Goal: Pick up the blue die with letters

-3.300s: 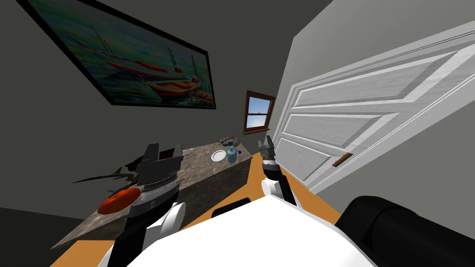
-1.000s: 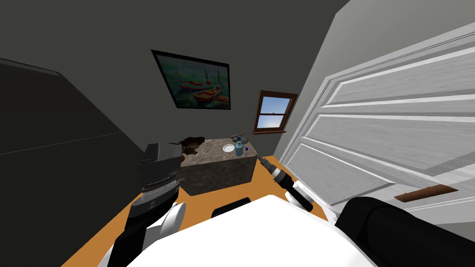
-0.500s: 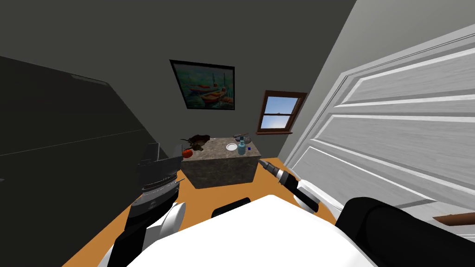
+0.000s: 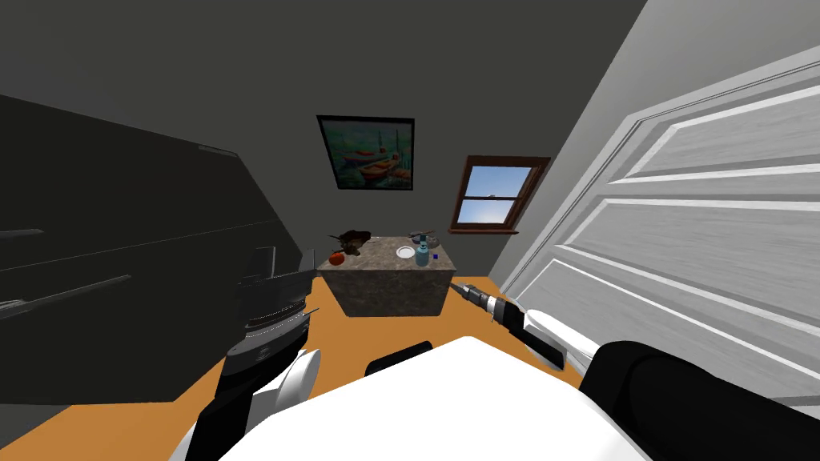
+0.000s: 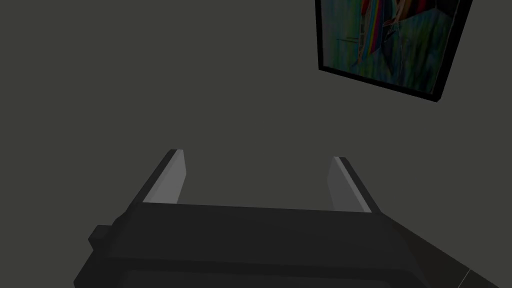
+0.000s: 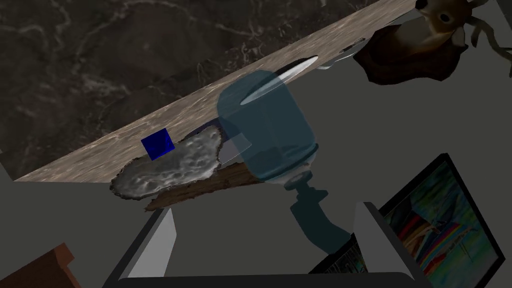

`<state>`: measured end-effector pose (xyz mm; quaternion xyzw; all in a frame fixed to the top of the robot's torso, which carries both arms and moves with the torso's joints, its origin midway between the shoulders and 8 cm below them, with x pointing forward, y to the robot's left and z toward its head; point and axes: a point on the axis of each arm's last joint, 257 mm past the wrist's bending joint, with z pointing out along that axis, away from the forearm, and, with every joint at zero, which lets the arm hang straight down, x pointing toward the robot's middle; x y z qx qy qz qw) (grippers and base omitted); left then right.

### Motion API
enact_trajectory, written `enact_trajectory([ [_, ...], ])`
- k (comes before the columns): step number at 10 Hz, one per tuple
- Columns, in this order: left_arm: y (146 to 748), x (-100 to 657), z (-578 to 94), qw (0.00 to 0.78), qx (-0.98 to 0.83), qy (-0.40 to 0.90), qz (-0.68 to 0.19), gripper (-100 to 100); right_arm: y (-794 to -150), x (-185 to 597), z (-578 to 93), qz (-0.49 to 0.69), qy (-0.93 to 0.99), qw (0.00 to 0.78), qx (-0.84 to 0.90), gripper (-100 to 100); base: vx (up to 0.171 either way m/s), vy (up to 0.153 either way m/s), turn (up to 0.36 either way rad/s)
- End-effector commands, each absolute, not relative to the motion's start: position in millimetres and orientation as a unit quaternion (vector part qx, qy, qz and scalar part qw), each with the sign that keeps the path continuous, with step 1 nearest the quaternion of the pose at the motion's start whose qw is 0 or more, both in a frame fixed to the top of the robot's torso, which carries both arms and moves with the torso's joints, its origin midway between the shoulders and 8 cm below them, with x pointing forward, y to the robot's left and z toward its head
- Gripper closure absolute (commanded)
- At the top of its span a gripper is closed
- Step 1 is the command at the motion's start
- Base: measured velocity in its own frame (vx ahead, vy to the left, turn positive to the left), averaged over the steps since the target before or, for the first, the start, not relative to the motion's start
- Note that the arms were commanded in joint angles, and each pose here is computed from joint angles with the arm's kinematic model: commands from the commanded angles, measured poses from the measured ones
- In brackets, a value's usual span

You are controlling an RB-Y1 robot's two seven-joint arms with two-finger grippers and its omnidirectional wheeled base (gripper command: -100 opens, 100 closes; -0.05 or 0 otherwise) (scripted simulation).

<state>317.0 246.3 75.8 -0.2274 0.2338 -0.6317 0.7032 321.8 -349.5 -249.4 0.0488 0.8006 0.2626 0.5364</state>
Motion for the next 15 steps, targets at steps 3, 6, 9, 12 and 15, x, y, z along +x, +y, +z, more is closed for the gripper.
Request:
enact_trajectory([
  [3,246,317,76,0.703,-0.227,0.234,-0.632,0,-388,301,-279,0.207,0.847,0.489,0.016,-100,-0.027,-0.007,0.193],
  [6,246,317,76,0.703,-0.227,0.234,-0.632,0,-410,290,-292,0.174,0.870,0.460,-0.013,-100,-0.010,-0.004,0.186],
  [9,246,317,76,0.703,-0.227,0.234,-0.632,0,-452,267,-310,0.126,0.903,0.410,-0.039,-100,0.003,-0.004,0.205],
  [12,246,317,76,0.703,-0.227,0.234,-0.632,0,-474,255,-318,0.100,0.917,0.382,-0.055,-100,0.013,-0.005,0.182],
  [15,246,317,76,0.703,-0.227,0.234,-0.632,0,-516,230,-329,0.057,0.939,0.330,-0.074,-100,0.034,-0.008,0.277],
])
